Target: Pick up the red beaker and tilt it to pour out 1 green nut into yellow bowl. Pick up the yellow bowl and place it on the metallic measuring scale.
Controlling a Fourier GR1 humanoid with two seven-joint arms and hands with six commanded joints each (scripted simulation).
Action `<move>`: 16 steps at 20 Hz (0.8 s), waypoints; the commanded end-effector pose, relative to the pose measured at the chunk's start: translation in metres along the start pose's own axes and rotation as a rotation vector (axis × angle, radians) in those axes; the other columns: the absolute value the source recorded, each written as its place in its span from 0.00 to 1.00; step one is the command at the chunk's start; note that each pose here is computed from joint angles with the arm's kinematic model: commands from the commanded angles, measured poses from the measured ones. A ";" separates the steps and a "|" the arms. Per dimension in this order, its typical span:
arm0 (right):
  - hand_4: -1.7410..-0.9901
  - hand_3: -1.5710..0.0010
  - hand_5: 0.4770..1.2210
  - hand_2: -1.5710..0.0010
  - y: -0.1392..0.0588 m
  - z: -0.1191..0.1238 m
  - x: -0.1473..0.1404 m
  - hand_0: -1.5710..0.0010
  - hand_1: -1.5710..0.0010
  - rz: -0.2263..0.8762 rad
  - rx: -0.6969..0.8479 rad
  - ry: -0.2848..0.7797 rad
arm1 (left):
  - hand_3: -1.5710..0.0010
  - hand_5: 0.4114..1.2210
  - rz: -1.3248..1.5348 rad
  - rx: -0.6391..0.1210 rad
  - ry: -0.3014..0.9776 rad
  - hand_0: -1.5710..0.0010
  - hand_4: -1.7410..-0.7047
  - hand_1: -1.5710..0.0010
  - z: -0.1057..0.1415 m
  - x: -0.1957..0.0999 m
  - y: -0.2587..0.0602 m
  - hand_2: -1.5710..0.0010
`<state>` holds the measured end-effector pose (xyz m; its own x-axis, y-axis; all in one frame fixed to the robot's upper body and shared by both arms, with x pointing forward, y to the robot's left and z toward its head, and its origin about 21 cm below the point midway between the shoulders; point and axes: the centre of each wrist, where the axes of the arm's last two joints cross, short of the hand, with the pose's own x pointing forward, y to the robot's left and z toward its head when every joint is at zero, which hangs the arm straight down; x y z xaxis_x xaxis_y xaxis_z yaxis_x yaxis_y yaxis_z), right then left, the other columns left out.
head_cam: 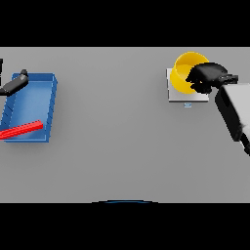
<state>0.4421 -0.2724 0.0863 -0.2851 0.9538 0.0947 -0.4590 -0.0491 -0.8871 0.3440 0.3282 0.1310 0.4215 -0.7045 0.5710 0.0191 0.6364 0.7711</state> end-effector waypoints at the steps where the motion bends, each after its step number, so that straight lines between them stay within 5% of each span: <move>1: 0.02 0.26 1.00 0.00 -0.001 -0.001 0.001 0.02 0.10 -0.015 0.004 0.007 | 1.00 0.41 0.001 -0.002 -0.003 1.00 0.90 1.00 -0.001 -0.003 -0.002 1.00; 2: 0.11 0.35 1.00 0.05 -0.002 -0.003 0.000 0.02 0.08 -0.025 0.013 0.010 | 1.00 0.41 -0.002 -0.008 -0.008 1.00 0.90 1.00 0.001 0.001 -0.002 1.00; 3: 0.19 0.42 0.88 0.14 -0.003 -0.003 -0.001 0.03 0.14 -0.040 0.026 0.028 | 1.00 0.41 -0.003 -0.006 -0.005 1.00 0.90 1.00 0.000 0.001 -0.002 1.00; 6: 0.36 0.55 0.61 0.48 -0.003 -0.003 -0.004 0.50 0.56 -0.048 0.042 0.021 | 1.00 0.41 0.001 -0.016 0.007 1.00 0.90 1.00 -0.003 0.000 -0.006 1.00; 9: 0.44 0.62 0.46 0.67 0.000 -0.006 -0.003 0.75 0.77 -0.053 0.060 0.017 | 1.00 0.40 -0.014 -0.010 0.002 1.00 0.90 1.00 -0.006 0.002 -0.004 1.00; 16: 0.55 0.75 0.35 0.89 -0.005 -0.006 -0.008 0.95 0.95 -0.013 0.091 -0.011 | 1.00 0.40 0.008 -0.017 0.005 1.00 0.89 1.00 -0.007 -0.002 -0.005 1.00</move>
<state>0.4517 -0.2780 0.0873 -0.2877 0.9512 0.1112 -0.5367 -0.0639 -0.8414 0.3493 0.3282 0.1241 0.4258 -0.6983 0.5754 0.0323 0.6473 0.7615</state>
